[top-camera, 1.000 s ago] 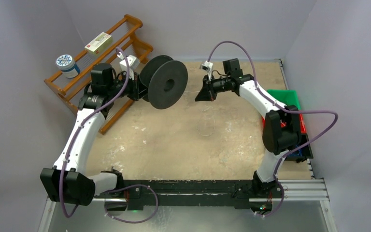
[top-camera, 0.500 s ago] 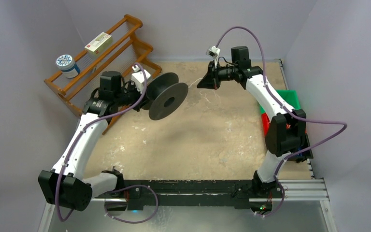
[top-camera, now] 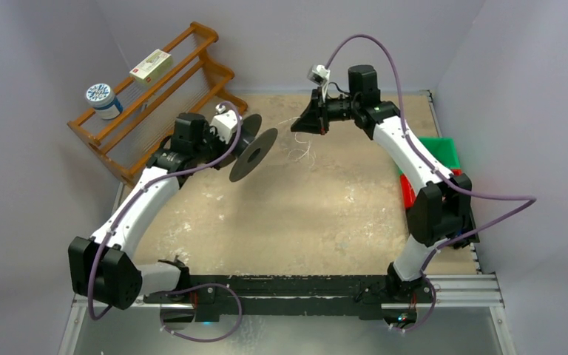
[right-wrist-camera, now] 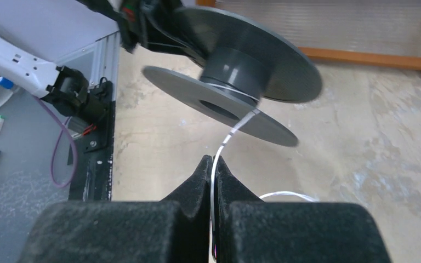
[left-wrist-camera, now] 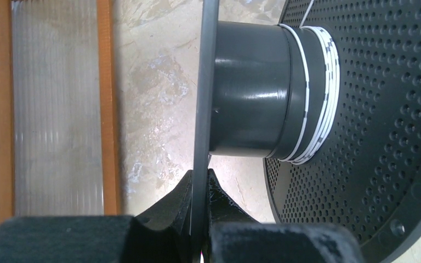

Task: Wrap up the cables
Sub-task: Wrap the cable around the cable reel.

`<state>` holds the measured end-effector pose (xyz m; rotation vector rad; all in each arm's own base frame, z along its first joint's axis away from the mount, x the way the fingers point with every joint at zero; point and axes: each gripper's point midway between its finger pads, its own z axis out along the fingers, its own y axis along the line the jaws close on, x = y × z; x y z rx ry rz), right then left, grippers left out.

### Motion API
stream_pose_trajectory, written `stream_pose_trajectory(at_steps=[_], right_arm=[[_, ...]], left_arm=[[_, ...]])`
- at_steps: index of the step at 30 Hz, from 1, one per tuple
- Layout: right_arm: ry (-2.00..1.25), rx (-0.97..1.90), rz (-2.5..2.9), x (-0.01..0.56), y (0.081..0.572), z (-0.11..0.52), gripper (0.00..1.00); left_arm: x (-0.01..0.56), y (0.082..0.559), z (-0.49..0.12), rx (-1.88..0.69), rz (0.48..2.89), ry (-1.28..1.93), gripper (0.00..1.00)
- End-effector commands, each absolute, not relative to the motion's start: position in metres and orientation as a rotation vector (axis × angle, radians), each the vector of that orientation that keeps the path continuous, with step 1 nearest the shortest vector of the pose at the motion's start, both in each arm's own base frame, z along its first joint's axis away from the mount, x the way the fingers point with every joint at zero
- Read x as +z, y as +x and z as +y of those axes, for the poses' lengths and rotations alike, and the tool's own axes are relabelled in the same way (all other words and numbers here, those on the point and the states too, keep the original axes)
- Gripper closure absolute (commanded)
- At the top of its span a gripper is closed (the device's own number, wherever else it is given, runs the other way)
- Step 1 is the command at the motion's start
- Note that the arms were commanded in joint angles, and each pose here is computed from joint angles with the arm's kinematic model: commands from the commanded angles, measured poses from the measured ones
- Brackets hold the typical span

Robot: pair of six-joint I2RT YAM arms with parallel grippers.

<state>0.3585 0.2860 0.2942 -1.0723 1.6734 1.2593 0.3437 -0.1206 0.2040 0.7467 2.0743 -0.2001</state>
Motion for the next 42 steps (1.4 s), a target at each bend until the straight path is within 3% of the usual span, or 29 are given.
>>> stream_pose_trajectory(at_steps=[1, 10, 26, 36, 42], right_arm=[[-1.182, 1.301, 1.489, 0.339, 0.328, 0.303, 1.00], [-1.301, 1.272, 1.483, 0.315, 0.301, 0.335, 1.00], [-1.447, 1.278, 1.584, 0.246, 0.268, 0.346, 1.00], [-1.502, 1.301, 1.656, 0.210, 0.255, 0.341, 1.00], [-1.482, 1.283, 1.759, 0.191, 0.260, 0.338, 1.00]], left_arm=[[0.217, 0.371, -0.118, -0.095, 2.018, 0.612, 1.00], [0.222, 0.399, -0.111, -0.060, 2.050, 0.301, 1.00], [0.302, 0.411, -0.142, -0.436, 1.879, 0.002, 1.00], [0.324, 0.424, -0.098, -0.409, 1.812, -0.279, 1.00], [0.333, 0.424, -0.091, -0.584, 1.780, -0.352, 1.00]])
